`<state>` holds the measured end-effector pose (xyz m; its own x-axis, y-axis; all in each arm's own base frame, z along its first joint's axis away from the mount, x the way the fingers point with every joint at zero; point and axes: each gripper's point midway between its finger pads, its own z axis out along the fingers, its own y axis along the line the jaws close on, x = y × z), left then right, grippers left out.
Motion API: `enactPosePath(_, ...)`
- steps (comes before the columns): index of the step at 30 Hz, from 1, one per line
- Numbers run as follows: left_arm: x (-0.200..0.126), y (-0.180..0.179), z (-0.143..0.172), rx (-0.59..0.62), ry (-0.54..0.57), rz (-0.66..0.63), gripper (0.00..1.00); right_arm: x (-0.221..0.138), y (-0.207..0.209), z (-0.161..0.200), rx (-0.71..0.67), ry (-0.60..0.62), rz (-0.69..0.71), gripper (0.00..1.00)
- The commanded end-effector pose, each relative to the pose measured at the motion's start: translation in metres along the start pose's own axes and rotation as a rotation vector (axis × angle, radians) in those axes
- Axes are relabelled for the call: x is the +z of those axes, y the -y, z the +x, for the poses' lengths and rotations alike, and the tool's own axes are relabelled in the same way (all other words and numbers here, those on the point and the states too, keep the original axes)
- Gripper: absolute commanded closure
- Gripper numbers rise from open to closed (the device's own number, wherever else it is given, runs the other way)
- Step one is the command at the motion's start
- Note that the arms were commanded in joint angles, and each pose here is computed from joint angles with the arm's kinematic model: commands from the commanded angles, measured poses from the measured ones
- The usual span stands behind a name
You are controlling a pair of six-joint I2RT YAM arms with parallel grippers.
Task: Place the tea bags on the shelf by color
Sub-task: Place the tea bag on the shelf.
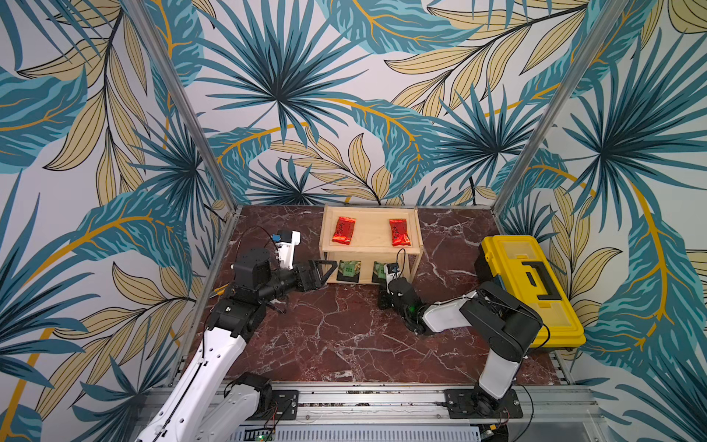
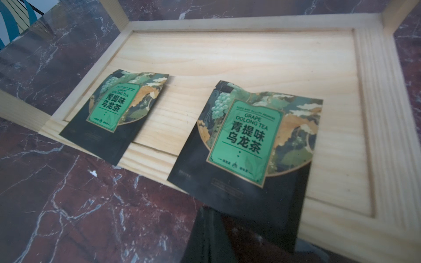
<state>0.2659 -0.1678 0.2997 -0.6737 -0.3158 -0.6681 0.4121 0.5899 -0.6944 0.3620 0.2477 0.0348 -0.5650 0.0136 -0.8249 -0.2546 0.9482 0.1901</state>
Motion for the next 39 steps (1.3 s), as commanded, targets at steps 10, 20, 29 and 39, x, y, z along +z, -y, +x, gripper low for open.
enactPosePath(10,-0.003,-0.003,0.004,-0.004,0.006,0.001,0.0,-0.001,0.012,-0.003,-0.01,0.016,0.044,1.0)
enactPosePath(20,-0.002,-0.001,0.003,-0.011,0.012,0.012,0.0,-0.007,0.023,-0.005,-0.01,0.023,0.07,1.0)
enactPosePath(29,-0.001,-0.004,0.005,-0.02,0.007,0.009,0.0,-0.013,0.027,-0.011,-0.028,0.038,0.082,1.0)
enactPosePath(39,-0.001,-0.006,0.002,0.009,0.018,-0.007,0.0,-0.037,0.011,-0.016,-0.081,0.003,0.01,0.7)
